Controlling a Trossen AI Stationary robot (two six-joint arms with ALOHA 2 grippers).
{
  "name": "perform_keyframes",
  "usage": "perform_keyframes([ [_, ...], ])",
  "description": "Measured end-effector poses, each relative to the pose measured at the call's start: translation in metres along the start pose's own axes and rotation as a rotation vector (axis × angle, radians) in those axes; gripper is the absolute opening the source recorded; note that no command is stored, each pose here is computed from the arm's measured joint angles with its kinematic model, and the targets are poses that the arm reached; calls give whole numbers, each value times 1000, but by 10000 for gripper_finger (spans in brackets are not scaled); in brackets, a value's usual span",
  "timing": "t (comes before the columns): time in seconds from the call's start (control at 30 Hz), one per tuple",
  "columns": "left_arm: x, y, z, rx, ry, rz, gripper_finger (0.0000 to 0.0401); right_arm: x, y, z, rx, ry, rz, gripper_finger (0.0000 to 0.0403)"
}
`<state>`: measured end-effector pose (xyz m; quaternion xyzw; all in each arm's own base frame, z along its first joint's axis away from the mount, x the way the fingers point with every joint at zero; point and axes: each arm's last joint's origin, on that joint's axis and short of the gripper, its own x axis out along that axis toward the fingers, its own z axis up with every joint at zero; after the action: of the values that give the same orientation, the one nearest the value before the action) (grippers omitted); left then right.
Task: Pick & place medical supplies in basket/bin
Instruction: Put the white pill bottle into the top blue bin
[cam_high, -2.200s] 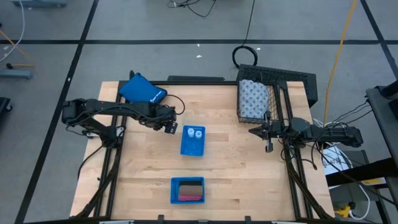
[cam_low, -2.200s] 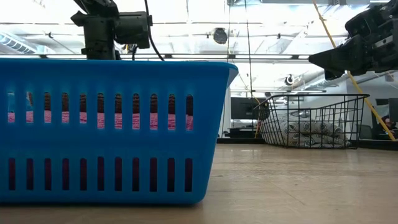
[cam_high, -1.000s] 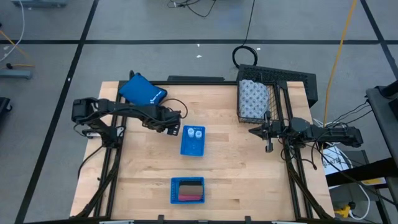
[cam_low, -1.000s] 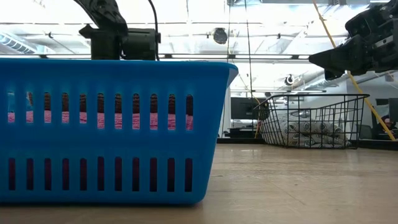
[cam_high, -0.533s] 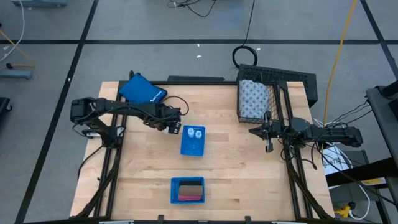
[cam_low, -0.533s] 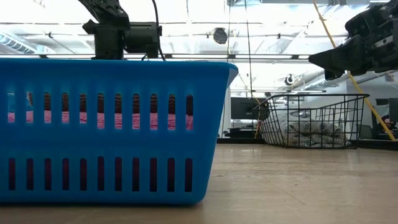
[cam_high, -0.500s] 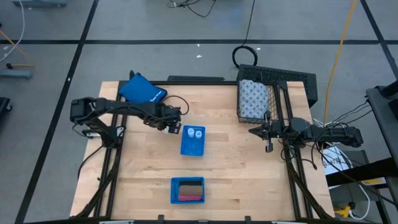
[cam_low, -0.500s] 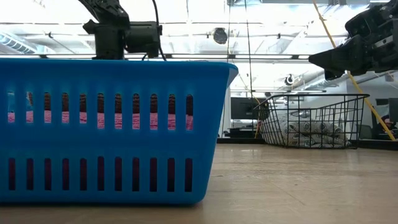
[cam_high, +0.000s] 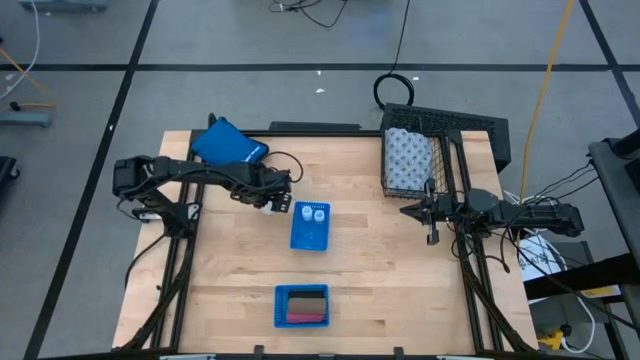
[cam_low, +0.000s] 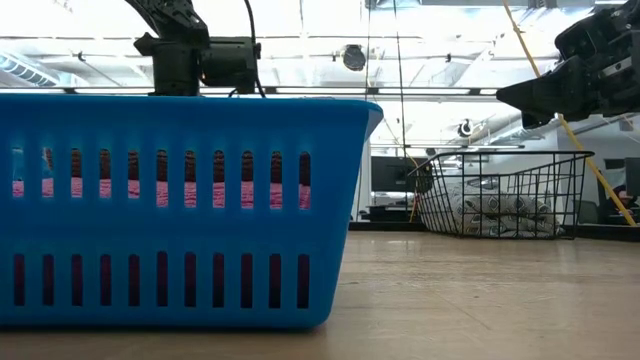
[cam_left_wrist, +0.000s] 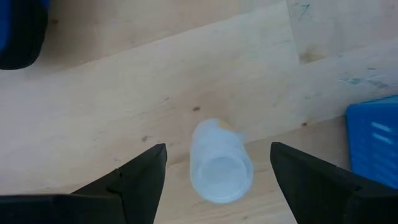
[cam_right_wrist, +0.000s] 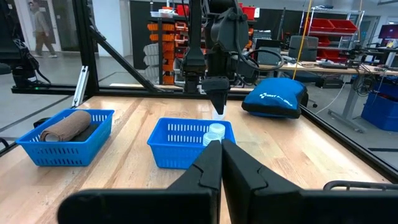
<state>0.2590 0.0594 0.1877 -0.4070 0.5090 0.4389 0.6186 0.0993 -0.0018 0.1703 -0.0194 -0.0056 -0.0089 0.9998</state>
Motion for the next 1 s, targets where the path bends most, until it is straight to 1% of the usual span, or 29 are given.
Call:
perform_keyframes([
  [0.57, 0, 0, 0, -4, 0, -1, 296, 0, 0, 0, 0, 0, 0, 0],
  [1.0, 0, 0, 0, 24, 8, -4, 296, 0, 0, 0, -1, 0, 0, 0],
])
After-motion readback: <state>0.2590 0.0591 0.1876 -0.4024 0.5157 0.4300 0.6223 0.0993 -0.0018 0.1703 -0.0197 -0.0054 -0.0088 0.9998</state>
